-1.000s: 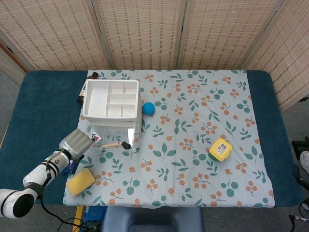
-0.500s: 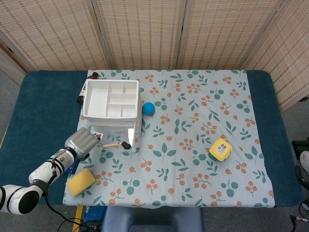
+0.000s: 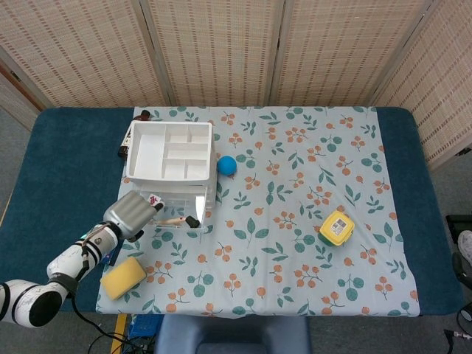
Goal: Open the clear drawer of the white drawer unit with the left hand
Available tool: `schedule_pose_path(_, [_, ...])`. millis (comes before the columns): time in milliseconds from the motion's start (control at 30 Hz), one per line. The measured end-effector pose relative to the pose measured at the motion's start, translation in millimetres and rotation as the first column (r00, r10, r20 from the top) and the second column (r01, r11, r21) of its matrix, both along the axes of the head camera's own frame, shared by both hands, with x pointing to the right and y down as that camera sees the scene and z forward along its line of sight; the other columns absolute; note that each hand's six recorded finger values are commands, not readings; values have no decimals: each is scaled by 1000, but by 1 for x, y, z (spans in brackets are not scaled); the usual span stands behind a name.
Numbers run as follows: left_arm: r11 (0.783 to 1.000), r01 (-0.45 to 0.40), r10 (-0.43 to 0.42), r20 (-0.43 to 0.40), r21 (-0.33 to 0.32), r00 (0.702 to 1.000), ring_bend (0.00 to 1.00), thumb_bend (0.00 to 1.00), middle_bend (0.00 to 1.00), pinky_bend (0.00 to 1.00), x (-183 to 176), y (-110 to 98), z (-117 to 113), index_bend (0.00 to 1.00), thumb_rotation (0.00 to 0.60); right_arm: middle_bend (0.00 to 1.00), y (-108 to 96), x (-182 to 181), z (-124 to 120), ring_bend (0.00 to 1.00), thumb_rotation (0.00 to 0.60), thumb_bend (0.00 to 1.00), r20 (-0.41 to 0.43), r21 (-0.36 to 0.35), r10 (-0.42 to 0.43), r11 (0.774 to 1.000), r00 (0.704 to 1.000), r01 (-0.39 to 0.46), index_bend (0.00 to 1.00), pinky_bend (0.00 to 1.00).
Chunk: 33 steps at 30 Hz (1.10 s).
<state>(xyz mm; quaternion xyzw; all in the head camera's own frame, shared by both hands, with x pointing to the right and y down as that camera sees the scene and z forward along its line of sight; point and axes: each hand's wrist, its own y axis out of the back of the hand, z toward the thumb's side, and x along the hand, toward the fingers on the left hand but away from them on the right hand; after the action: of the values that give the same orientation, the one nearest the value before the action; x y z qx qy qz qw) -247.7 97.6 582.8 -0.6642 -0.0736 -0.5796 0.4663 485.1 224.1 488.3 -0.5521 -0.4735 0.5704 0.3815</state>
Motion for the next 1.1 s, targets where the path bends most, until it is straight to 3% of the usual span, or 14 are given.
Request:
schedule_pose_path(167, [999, 46, -45, -64, 13, 997, 1000, 363, 957, 1000, -1, -2, -12, 195, 600, 4, -3, -2, -4, 0, 600, 457, -4, 13, -13, 1000, 1000, 13, 0, 0])
schedule_pose_path(333, [995, 42, -29, -144, 85, 989, 1000, 361, 952, 1000, 0, -10, -18, 254, 600, 4, -4, -4, -10, 0, 600, 457, -9, 27, -21, 999, 1000, 21, 0, 0])
schedule_pose_path(533, [970, -35, 93, -233, 240, 968, 1000, 356, 953, 1000, 7, -22, -19, 326, 600, 4, -5, -6, -15, 0, 600, 457, -13, 36, -27, 999, 1000, 27, 0, 0])
schedule_pose_path(767, [916, -148, 258, -263, 374, 930, 1000, 327, 953, 1000, 17, -31, -9, 358, 600, 4, -5, -6, -18, 0, 600, 456, -14, 39, -28, 999, 1000, 28, 0, 0])
schedule_pose_path(1100, [911, -222, 305, -203, 347, 930, 1000, 317, 955, 1000, 14, -26, 17, 367, 600, 4, -3, -3, -16, 0, 600, 456, -13, 34, -18, 999, 1000, 18, 0, 0])
